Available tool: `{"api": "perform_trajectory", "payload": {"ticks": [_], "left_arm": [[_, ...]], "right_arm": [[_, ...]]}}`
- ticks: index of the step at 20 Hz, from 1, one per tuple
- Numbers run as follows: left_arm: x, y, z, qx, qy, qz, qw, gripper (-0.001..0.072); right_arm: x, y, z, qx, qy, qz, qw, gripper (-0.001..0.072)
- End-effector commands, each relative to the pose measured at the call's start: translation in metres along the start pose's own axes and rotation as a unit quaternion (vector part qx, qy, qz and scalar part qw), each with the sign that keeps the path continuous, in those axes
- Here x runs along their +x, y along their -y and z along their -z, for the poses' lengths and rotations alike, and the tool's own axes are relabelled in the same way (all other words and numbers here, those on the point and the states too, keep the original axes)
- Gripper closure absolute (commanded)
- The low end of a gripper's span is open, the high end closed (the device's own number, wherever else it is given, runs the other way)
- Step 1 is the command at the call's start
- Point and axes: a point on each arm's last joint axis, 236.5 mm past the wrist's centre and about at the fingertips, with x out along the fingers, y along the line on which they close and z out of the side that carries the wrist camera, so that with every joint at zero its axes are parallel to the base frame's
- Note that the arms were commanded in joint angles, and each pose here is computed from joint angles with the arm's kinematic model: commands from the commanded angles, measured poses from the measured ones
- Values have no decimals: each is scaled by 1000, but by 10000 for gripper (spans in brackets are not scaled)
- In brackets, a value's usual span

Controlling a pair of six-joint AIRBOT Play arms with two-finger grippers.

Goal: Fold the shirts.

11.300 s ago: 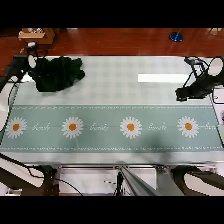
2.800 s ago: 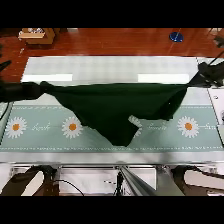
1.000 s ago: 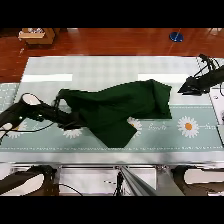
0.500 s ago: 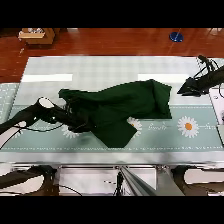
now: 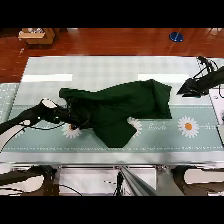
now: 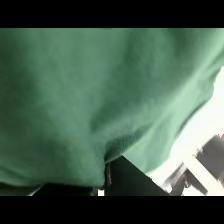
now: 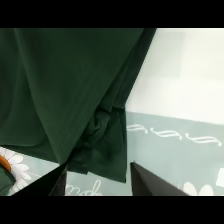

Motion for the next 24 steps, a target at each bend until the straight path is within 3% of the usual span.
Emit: {"api": "perform_trajectory", "payload": {"ticks": [1, 4, 8, 10, 13, 14, 15, 16, 17, 24], "left_arm": [[-1, 8, 16, 22, -34, 17, 999, 677], [-1, 9, 19, 25, -38, 19, 999, 678], [-1, 10, 18, 25, -38, 20, 999, 677], [-1, 10, 18, 25, -38, 20, 999, 677], [-1, 10, 19, 25, -38, 20, 999, 677], [-1, 10, 19, 25, -38, 20, 999, 677], [-2, 10, 19, 25, -39, 20, 999, 677], [-2, 11, 20, 27, -41, 22, 999, 677], [-3, 13, 21, 34, -45, 28, 998, 677], [-54, 73, 6, 123, -13, 82, 989, 678]], "right_arm": [[18, -9, 20, 14, -32, -35, 999, 225], [45, -27, 43, 27, -56, -98, 993, 224], [69, -36, 56, 38, -61, -128, 989, 223], [79, -45, 60, 21, -68, -128, 989, 156], [100, -55, 56, -3, -59, -102, 993, 157], [106, -58, 51, -6, -51, -86, 995, 218], [111, -59, 47, -9, -44, -75, 996, 330], [113, -59, 45, -11, -40, -66, 997, 530], [114, -60, 45, -7, -39, -66, 997, 674], [41, -64, 29, -30, 55, -59, 996, 695]]}}
